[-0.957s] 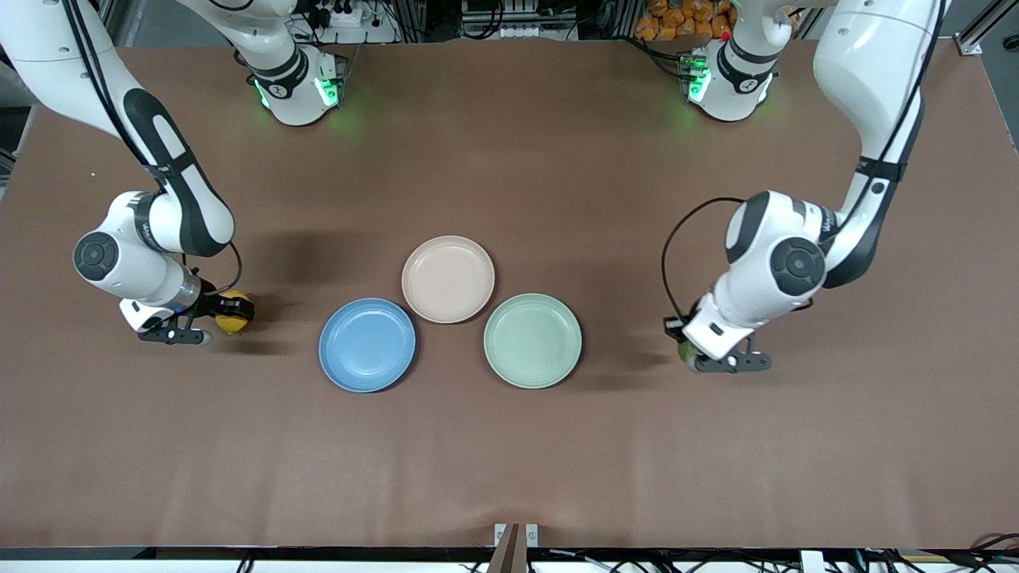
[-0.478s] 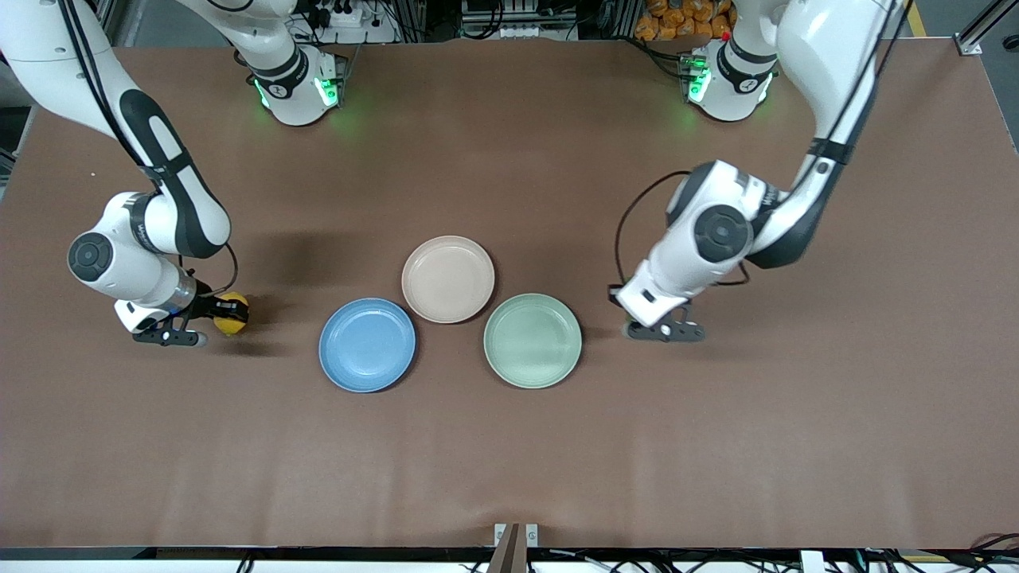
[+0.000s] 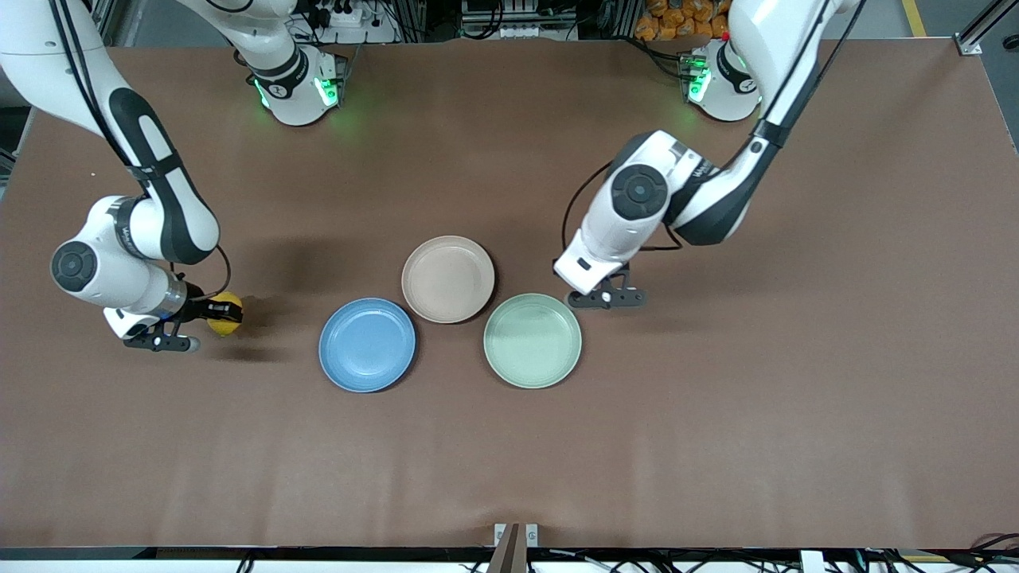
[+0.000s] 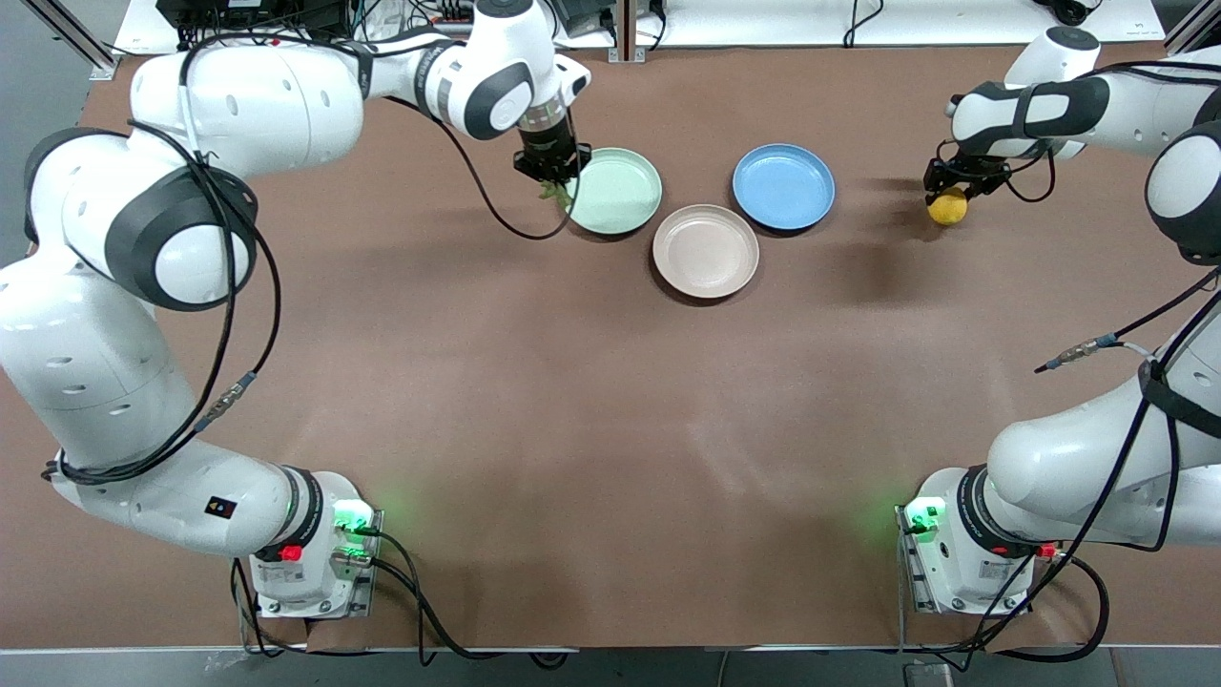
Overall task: Place lemon and lettuce in plates
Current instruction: 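Carry the lettuce toward the beige plate while the right gripper lifts the lemon, then lower the lettuce onto the beige plate while the lemon lowers onto the blue plate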
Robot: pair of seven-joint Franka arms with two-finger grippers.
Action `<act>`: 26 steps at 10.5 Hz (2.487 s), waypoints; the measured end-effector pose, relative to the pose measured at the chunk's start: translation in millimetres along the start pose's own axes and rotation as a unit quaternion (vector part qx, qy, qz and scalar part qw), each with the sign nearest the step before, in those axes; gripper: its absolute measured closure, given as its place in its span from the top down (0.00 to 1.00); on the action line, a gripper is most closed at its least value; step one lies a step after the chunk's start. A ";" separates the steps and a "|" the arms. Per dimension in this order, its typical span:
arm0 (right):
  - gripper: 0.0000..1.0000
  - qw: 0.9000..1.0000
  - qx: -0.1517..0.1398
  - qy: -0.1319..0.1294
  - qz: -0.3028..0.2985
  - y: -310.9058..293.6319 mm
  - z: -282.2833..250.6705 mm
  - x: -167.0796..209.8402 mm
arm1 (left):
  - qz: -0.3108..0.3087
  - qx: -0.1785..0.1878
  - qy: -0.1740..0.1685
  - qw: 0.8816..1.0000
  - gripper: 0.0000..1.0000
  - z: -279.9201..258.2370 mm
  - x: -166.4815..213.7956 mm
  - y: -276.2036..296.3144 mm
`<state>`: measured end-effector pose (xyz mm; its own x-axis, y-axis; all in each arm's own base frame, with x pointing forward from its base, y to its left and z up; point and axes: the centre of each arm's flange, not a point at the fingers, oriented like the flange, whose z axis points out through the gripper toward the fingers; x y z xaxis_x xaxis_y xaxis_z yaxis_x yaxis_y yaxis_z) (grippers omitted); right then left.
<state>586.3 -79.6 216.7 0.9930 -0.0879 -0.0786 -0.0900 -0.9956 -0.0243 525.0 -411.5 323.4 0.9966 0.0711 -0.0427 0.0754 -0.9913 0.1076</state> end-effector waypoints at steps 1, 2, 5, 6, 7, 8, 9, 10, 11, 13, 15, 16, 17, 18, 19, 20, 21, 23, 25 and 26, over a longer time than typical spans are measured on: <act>0.61 1.000 0.000 0.001 -0.001 -1.1 -2.6 2.0 | -0.009 -0.004 0.001 1.000 0.04 0.0 -5.5 13.1; 0.61 1.000 0.001 0.001 -0.004 -5.2 -4.2 3.1 | -0.010 -0.006 -0.001 1.000 0.04 3.8 -12.7 26.3; 0.61 1.000 0.008 0.005 -0.014 -45.4 -12.9 9.3 | 0.018 -0.011 -0.009 1.000 0.04 22.3 -43.5 65.4; 0.61 1.000 0.014 0.006 -0.007 -67.6 -17.6 10.9 | 0.021 -0.015 -0.010 1.000 0.04 26.9 -51.4 78.2; 0.61 1.000 0.020 0.003 -0.001 -93.3 -23.8 11.7 | 0.020 -0.019 -0.010 1.000 0.04 30.3 -55.8 88.9; 0.61 1.000 0.024 0.001 0.004 -117.3 -31.3 12.5 | 0.017 -0.025 -0.009 1.000 0.04 32.6 -57.2 96.8; 0.61 1.000 0.026 0.003 0.010 -139.0 -38.5 13.3 | 0.010 -0.033 -0.006 0.999 0.04 34.2 -57.3 102.3; 0.61 1.000 0.026 0.005 0.014 -159.4 -42.6 12.3 | -0.002 -0.044 0.000 0.999 0.04 34.6 -60.3 109.6; 0.61 1.000 0.025 0.006 0.016 -178.4 -43.9 9.3 | -0.019 -0.056 0.005 0.998 0.04 34.4 -64.7 117.2; 0.61 0.999 0.025 0.007 0.024 -213.1 -46.2 2.3 | -0.045 -0.075 0.012 0.996 0.04 35.4 -73.8 129.6; 0.61 0.999 0.026 0.011 0.028 -244.2 -48.8 -3.2 | -0.044 -0.086 0.012 0.995 0.04 46.9 -90.6 144.2; 0.61 0.999 0.027 0.012 0.026 -254.8 -48.1 -4.2 | -0.043 -0.094 0.012 0.995 0.04 55.6 -101.6 153.2; 0.61 0.999 0.029 0.012 0.028 -262.1 -45.1 -2.9 | -0.045 -0.101 0.014 0.994 0.04 63.5 -110.4 160.4; 0.61 0.999 0.032 0.014 0.032 -268.6 -39.4 -0.3 | -0.056 -0.108 0.019 0.992 0.04 68.9 -112.9 163.7; 0.61 0.999 0.037 0.017 0.032 -274.9 -31.5 2.2 | -0.076 -0.116 0.027 0.990 0.04 72.7 -111.4 165.0; 0.61 0.998 0.041 0.021 0.032 -278.9 -21.9 4.1 | -0.091 -0.125 0.035 0.987 0.04 76.7 -108.3 165.0; 0.61 0.998 0.044 0.022 0.033 -279.9 -12.8 5.9 | -0.100 -0.126 0.038 0.986 0.04 81.9 -106.1 163.7; 0.61 0.998 0.046 0.021 0.034 -279.5 -3.1 8.4 | -0.117 -0.132 0.041 0.983 0.04 87.6 -102.4 162.3; 0.61 0.998 0.046 0.021 0.035 -279.2 -1.7 9.0 | -0.122 -0.131 0.041 0.983 0.04 91.9 -99.7 160.0; 0.61 0.998 0.046 0.021 0.035 -279.1 -1.5 9.0 | -0.125 -0.128 0.043 0.983 0.05 93.7 -97.1 157.9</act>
<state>620.4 197.4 224.3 0.9863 -0.1597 -0.0417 -0.1634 -0.9803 -0.1110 436.9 -585.3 251.4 0.9445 0.3282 -0.0167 0.3128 -0.8821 0.3522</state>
